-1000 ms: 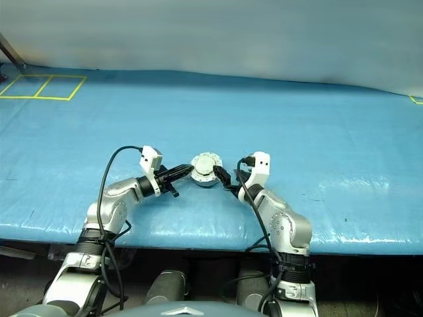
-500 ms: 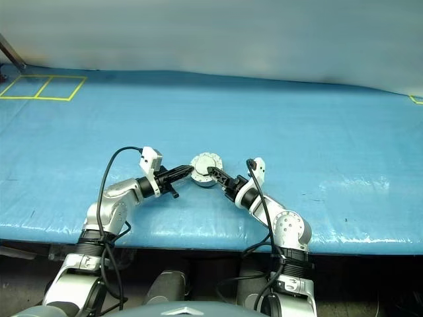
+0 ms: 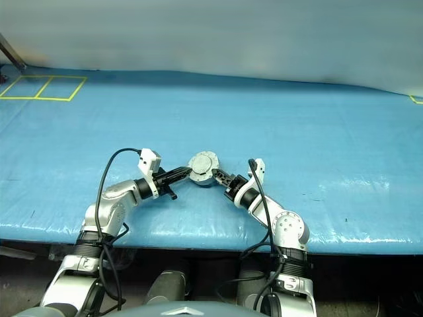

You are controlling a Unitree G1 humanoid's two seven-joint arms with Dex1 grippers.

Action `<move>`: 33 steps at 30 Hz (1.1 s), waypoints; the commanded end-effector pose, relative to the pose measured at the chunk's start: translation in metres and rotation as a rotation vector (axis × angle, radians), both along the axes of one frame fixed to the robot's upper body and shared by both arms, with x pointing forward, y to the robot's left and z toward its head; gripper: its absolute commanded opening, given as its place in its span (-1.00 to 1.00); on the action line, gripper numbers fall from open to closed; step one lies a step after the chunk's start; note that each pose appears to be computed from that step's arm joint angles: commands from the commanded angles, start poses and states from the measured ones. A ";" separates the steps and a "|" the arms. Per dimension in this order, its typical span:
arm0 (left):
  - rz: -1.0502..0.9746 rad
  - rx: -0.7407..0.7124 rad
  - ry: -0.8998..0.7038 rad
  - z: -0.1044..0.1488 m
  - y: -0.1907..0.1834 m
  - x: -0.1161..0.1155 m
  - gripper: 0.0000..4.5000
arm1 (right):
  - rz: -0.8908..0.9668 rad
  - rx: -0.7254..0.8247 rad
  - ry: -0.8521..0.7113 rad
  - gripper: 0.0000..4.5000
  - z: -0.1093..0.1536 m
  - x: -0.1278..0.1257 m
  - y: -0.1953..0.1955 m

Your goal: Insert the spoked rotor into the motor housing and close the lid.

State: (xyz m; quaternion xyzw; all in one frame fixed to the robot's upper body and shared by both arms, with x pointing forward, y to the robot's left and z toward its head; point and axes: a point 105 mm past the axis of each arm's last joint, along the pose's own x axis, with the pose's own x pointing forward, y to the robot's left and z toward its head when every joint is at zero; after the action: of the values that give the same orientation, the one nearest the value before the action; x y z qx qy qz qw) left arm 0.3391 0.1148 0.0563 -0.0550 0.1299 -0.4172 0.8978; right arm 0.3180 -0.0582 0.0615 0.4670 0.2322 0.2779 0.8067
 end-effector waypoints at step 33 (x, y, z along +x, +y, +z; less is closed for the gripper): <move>0.006 -1.128 0.256 0.071 0.000 -0.034 0.98 | 0.092 0.422 -0.206 -0.47 0.102 -0.006 0.025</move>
State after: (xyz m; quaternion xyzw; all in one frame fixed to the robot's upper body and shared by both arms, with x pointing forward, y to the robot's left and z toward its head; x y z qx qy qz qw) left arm 0.3073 0.1203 0.1198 -0.5689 -0.0028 -0.3912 0.7234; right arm 0.3225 -0.0478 0.1297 0.5714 0.1506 0.3398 0.7317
